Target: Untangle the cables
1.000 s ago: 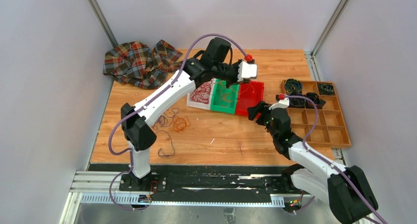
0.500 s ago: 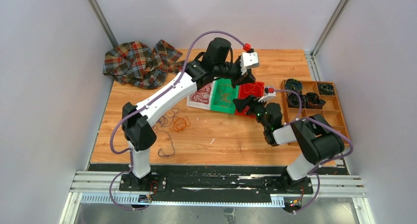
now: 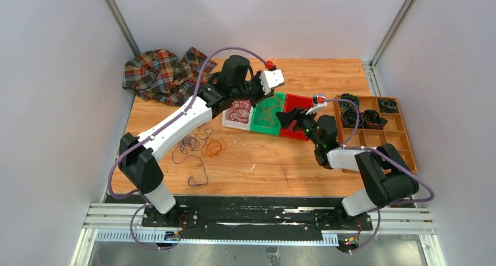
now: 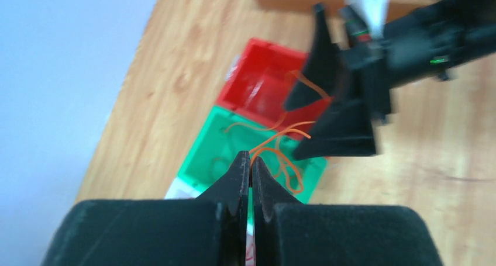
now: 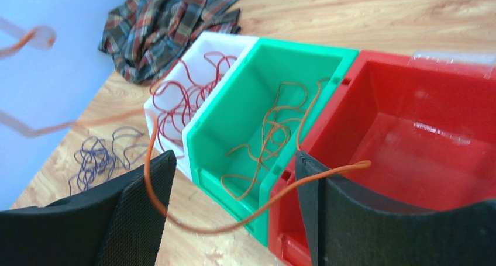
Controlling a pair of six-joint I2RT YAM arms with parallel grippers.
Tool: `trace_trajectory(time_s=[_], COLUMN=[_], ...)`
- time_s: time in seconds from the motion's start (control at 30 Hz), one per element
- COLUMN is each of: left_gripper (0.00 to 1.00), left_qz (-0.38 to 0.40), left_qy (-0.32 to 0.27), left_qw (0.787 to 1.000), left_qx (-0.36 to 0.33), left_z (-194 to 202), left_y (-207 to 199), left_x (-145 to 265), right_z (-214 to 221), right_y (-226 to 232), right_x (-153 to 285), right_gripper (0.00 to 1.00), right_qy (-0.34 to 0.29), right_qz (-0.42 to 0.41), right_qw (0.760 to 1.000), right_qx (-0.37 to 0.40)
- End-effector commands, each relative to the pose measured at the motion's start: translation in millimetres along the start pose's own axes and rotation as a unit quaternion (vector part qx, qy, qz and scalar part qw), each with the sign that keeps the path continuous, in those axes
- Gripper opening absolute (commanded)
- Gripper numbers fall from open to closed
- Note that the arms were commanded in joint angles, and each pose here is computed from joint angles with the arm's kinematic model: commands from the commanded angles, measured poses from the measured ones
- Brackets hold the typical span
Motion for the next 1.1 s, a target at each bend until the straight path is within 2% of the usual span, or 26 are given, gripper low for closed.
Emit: trace_trajectory(time_s=[0.0, 0.07, 0.3, 0.4, 0.57, 0.67, 0.77, 0.83, 1.07], left_gripper=[0.0, 0.0, 0.0, 0.0, 0.0, 0.0, 0.0, 0.0, 0.0], left_qz=[-0.149, -0.168, -0.251, -0.25, -0.248, -0.255, -0.238, -0.218, -0.119], left_qy=[0.057, 0.071, 0.144, 0.161, 0.208, 0.23, 0.217, 0.188, 0.105], left_qw=[0.985, 0.98, 0.948, 0.944, 0.928, 0.921, 0.927, 0.939, 0.979], left_qx=[-0.066, -0.08, -0.129, -0.144, -0.185, -0.184, -0.193, -0.188, -0.131], left_z=[11.1, 15.8, 36.4, 46.5, 62.6, 73.1, 76.4, 70.4, 50.0], left_y=[36.9, 41.6, 64.1, 71.5, 76.4, 81.0, 75.7, 68.3, 39.1], left_x=[7.7, 8.7, 13.4, 11.9, 10.1, 20.5, 26.3, 21.5, -28.7], right_z=[21.7, 20.8, 24.8, 23.7, 17.8, 7.2, -3.0, -5.1, 1.0], right_y=[-6.4, 0.2, 10.5, 14.9, 11.7, 8.8, 9.1, 6.6, -4.6], right_x=[20.1, 26.2, 44.5, 60.3, 90.3, 98.8, 96.2, 92.1, 87.9], right_gripper=[0.73, 0.71, 0.67, 0.67, 0.67, 0.67, 0.66, 0.65, 0.62], right_qy=[0.073, 0.073, 0.156, 0.179, 0.156, 0.122, 0.09, 0.089, 0.082], right_qz=[0.011, -0.007, 0.007, 0.023, 0.078, 0.111, 0.121, 0.131, 0.152], right_qw=[0.997, 0.997, 0.988, 0.983, 0.985, 0.986, 0.988, 0.987, 0.985], right_qx=[0.003, -0.002, -0.012, -0.018, -0.009, 0.006, 0.012, 0.01, 0.008])
Point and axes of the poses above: each gripper's point midway between its finger pads, its own x axis back along the fingers, its own y axis along the line the jaws close on, z = x × y, the point moved 7 cm from there along x, back along the fingers, and after that the axes turned 10 degrees about -x, right-handed, at the moved point
